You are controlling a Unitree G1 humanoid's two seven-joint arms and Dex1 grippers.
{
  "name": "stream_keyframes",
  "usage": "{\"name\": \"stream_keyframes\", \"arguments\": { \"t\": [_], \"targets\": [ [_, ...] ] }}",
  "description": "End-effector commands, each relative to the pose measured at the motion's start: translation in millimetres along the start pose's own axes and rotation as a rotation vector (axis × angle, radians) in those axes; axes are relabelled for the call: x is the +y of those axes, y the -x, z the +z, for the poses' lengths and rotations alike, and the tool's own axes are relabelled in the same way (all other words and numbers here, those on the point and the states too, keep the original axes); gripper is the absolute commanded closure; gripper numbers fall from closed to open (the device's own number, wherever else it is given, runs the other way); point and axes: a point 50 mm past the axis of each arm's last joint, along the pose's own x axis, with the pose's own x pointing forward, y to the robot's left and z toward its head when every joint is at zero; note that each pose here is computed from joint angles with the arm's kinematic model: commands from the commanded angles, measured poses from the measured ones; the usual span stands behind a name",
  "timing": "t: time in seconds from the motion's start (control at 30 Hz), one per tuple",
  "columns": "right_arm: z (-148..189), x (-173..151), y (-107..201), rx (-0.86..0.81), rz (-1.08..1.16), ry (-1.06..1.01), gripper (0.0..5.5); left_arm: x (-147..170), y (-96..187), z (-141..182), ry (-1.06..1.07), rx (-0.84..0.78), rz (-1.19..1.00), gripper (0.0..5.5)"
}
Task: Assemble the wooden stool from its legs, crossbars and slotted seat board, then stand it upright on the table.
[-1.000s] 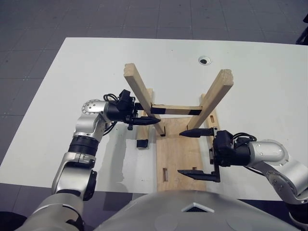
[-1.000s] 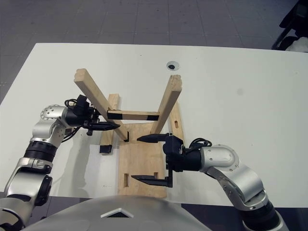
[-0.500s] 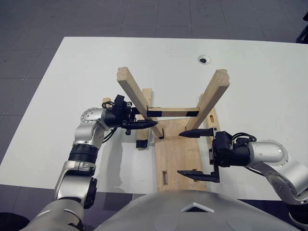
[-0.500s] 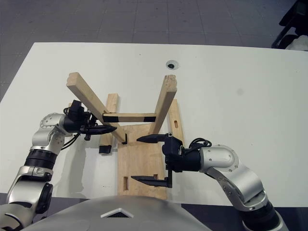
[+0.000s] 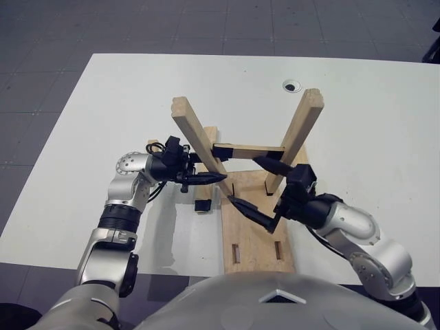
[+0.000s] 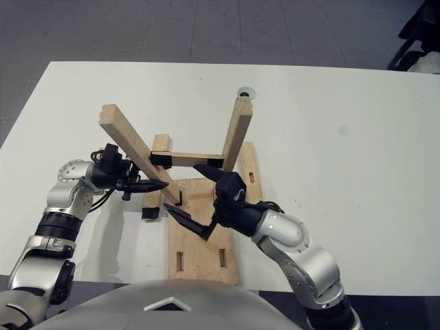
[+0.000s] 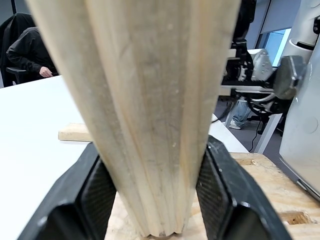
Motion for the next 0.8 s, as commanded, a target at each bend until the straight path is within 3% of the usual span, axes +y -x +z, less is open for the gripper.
{"name": "stream_keyframes", "arguments": {
  "t": [0.03,0.3,0.53,0.73,0.8],
  "targets": [
    [-0.1,4.8,-0.4,0.008,-0.016,0.0,0.0,-6.9,1.0,-18.4,0.023,0.098,0.025,3.45],
    [1.9,16.1,4.0,0.022,0.092,0.012,0.0,-7.0,1.6,-21.2,0.018,0.113,0.042,3.45],
    [39.5,33.3,13.4,-0.096,0.202,0.057,0.0,-7.2,-0.6,-27.9,0.016,0.141,0.049,3.45],
    [63.6,21.8,1.4,-0.221,-0.057,0.036,0.0,-6.5,-0.9,-32.0,0.018,0.161,0.055,3.45],
    [65.3,23.2,-5.9,-0.237,-0.123,0.013,0.36,-6.7,-0.9,-33.7,0.02,0.165,0.057,3.45]
  ]
}}
